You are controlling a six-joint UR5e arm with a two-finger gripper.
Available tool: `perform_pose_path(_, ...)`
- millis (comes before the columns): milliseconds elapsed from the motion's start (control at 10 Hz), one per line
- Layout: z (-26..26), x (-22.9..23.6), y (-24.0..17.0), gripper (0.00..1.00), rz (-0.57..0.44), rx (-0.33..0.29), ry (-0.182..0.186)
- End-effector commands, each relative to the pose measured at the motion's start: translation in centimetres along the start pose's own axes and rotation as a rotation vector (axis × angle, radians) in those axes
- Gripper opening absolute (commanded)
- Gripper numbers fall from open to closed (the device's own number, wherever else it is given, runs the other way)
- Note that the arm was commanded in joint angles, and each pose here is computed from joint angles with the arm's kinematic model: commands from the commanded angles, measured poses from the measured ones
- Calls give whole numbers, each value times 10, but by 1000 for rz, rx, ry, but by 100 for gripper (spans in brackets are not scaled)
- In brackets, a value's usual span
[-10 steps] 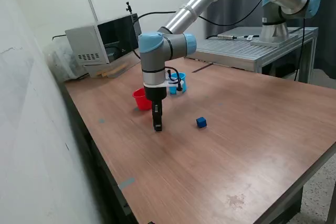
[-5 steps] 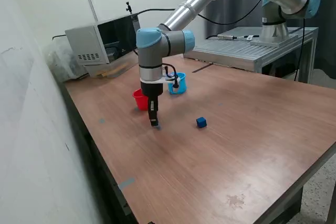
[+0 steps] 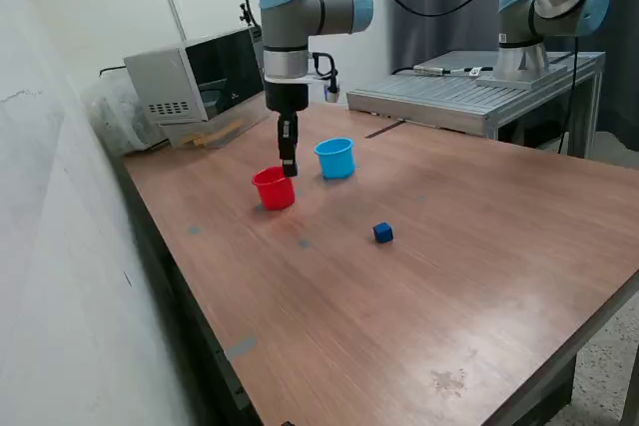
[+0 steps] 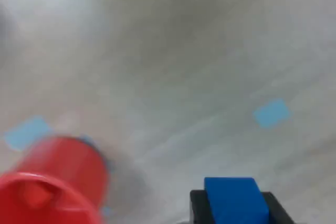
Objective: Place red objects in the red bin, and blue objects in the blue bin.
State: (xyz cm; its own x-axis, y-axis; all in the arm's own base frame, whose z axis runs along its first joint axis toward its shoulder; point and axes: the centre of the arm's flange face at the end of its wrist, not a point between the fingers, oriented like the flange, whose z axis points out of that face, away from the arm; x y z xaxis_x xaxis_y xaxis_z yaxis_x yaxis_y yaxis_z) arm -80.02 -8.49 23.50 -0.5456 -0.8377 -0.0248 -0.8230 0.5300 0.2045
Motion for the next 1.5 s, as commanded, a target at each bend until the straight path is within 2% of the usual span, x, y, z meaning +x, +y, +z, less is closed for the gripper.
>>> perform_pose_path(0,-28,-60,-22,0,7,67,-46)
perform_pose_path(200,-44,-91,-42,0,-31,132,-100)
perform_pose_path(400,-28,-132,-36,0,7,169,-150)
perform_pose_path(500,-18,-150,-35,0,21,217,-177)
perform_pose_path(800,1,-194,-23,0,43,261,-186)
perform_pose_path(1300,38,-189,-34,0,5,314,-200)
perform_pose_path(1400,37,-188,-32,100,1,309,-198)
